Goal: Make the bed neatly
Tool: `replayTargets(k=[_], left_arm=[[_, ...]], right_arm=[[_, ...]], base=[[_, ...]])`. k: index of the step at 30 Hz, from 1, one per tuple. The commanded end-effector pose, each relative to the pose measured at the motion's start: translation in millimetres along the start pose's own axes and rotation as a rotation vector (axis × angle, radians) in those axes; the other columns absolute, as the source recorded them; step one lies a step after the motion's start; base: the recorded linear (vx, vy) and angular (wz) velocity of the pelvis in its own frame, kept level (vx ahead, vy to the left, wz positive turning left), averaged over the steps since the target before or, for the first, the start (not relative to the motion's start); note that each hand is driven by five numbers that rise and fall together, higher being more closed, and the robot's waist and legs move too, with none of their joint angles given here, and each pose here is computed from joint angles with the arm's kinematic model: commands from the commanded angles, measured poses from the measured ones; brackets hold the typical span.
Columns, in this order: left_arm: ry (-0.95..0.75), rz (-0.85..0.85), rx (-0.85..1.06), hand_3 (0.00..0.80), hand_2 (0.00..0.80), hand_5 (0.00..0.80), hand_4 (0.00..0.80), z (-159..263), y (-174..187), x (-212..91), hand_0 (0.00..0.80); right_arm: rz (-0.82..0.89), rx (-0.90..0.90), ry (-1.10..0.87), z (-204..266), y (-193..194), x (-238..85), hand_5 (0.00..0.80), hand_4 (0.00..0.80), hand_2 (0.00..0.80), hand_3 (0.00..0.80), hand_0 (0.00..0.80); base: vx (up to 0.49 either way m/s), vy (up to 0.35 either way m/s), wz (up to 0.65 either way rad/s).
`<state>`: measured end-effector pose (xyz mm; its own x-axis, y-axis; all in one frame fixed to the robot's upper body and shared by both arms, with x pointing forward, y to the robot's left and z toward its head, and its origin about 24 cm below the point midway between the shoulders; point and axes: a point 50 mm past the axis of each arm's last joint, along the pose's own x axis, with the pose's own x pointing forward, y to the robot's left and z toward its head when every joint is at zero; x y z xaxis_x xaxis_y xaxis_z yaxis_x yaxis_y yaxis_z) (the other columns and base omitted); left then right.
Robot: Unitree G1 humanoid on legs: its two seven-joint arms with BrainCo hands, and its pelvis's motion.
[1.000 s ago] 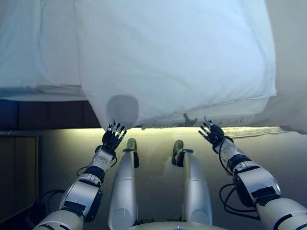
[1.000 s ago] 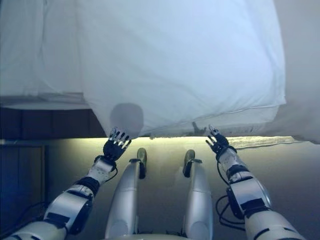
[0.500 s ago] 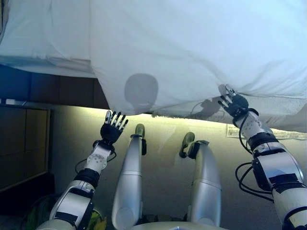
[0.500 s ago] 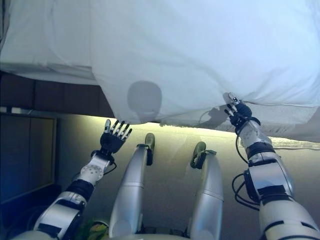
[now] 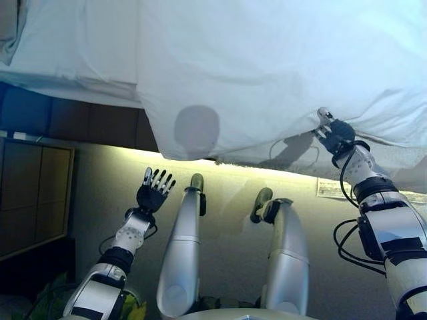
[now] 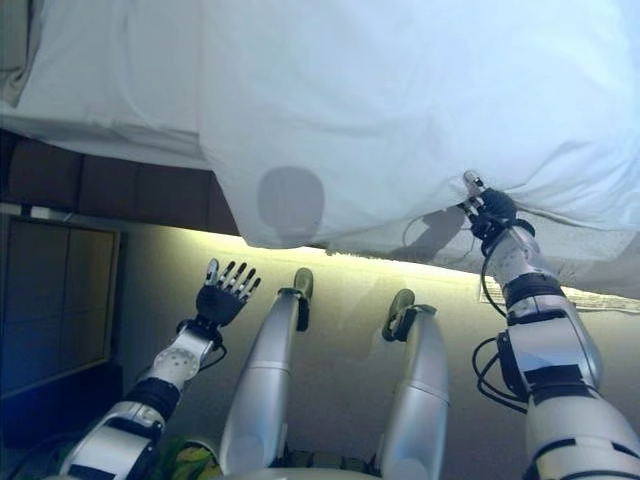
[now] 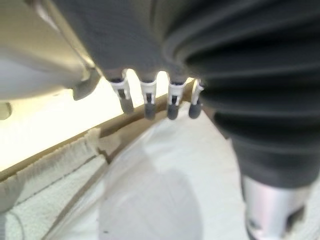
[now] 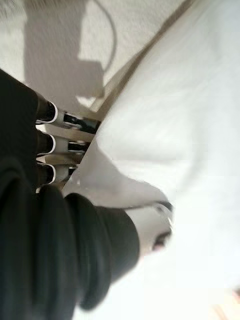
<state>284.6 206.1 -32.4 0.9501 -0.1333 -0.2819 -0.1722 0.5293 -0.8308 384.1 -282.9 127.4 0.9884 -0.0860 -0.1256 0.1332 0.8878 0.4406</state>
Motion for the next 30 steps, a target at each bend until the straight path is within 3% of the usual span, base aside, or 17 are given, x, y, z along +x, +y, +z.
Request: replayTargets(k=[1,7,20,24,30], left_arm=[[0.083,0.01,0.087,0.0,0.0,0.0,0.0,-18,12,-11,0.0],[0.14,0.037,0.188,0.0,0.0,0.0,0.0,-25,21,-14,0.0],[0.158,0.1,0.246,0.0,0.0,0.0,0.0,-35,-1,7,0.0],[0.2,0.115,0.158,0.0,0.0,0.0,0.0,-50,-14,16,0.0],[0.315,0.099,-0.19,0.0,0.0,0.0,0.0,-84,-36,25,0.0]], right_arm=[[0.122,-0.03,-0.041,18,13,0,0.8,0.8,0.8,0.8,0.8],[0.181,0.015,0.045,-14,13,-1,0.8,0.8,0.8,0.8,0.8],[0.424,0.104,0.182,-65,84,-3,0.8,0.8,0.8,0.8,0.8],[0.498,0.187,0.152,-64,115,-5,0.8,0.8,0.8,0.8,0.8],[0.648,0.27,0.085,-55,168,-15,0.8,0.8,0.8,0.8,0.8]], base=[[0.055,-0.014,-0.02],[0.087,-0.011,-0.08],[0.128,-0.016,-0.09],[0.131,-0.036,-0.06],[0.049,-0.118,0.01]])
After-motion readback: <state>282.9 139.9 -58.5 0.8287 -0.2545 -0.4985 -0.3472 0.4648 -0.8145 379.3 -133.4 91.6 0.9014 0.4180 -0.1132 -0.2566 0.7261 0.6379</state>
